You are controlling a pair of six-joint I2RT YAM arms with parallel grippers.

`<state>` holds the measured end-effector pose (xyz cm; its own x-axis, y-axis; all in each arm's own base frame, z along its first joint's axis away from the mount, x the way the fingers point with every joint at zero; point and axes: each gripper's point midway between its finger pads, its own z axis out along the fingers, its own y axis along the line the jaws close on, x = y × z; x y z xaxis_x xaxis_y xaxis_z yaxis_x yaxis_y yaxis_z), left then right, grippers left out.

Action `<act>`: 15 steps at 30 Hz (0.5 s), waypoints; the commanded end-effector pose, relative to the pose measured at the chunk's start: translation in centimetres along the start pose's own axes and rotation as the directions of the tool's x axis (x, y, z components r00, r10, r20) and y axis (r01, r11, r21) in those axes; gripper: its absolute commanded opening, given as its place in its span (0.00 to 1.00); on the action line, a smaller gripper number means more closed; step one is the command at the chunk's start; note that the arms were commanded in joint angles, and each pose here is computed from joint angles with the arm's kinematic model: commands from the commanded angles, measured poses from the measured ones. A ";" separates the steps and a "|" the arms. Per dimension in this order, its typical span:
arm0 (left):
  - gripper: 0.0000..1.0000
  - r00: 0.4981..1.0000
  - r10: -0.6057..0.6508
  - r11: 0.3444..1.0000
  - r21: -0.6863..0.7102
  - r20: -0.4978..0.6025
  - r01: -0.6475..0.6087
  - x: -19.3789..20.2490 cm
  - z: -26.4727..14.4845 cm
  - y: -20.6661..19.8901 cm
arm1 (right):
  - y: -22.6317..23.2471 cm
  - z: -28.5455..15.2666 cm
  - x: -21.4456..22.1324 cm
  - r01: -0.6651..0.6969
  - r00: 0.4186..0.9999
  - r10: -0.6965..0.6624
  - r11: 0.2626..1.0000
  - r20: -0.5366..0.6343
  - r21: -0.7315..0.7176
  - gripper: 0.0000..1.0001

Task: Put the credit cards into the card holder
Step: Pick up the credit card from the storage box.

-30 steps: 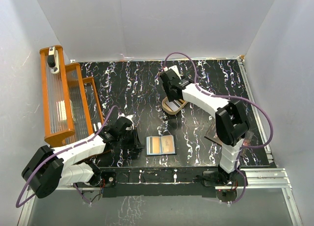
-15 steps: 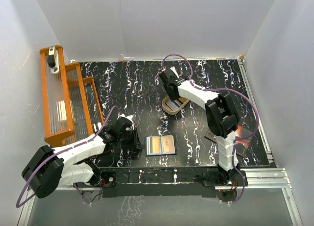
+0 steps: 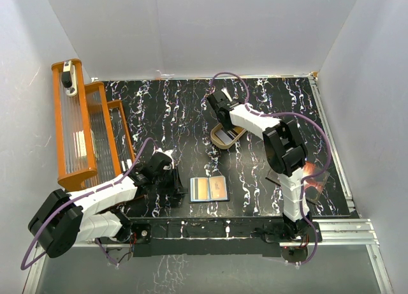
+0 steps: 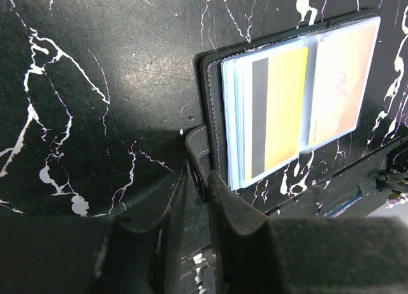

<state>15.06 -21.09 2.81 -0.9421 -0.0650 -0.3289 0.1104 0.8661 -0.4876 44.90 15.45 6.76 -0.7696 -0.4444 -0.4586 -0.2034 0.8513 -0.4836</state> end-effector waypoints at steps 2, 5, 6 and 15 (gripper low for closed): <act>0.19 1.000 0.005 1.000 -0.011 -0.001 -0.005 0.1 -0.1 0.4 | -1.7 0.1 -2.1 -0.026 0.999 0.023 0.998 0.049 0.053 0.48; 0.19 1.000 0.006 1.000 -0.014 -0.002 -0.006 0.1 -0.1 0.4 | -2.0 0.0 -2.2 -0.029 0.998 0.025 0.998 0.053 0.058 0.45; 0.19 1.000 0.005 1.000 -0.017 -0.003 -0.005 0.1 0.0 0.5 | -2.1 0.0 -2.3 -0.028 0.998 0.025 0.998 0.054 0.061 0.44; 0.19 1.000 0.007 1.000 -0.021 -0.005 -0.007 0.0 0.1 0.4 | -3.3 0.0 -2.3 -0.028 0.998 0.025 0.997 0.055 0.066 0.38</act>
<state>15.01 -20.99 2.53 -0.9445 -0.0629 -0.3226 0.1060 0.8707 -0.4802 45.34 14.57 6.80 -0.7706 -0.4556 -0.4456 -0.2082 0.8408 -0.4997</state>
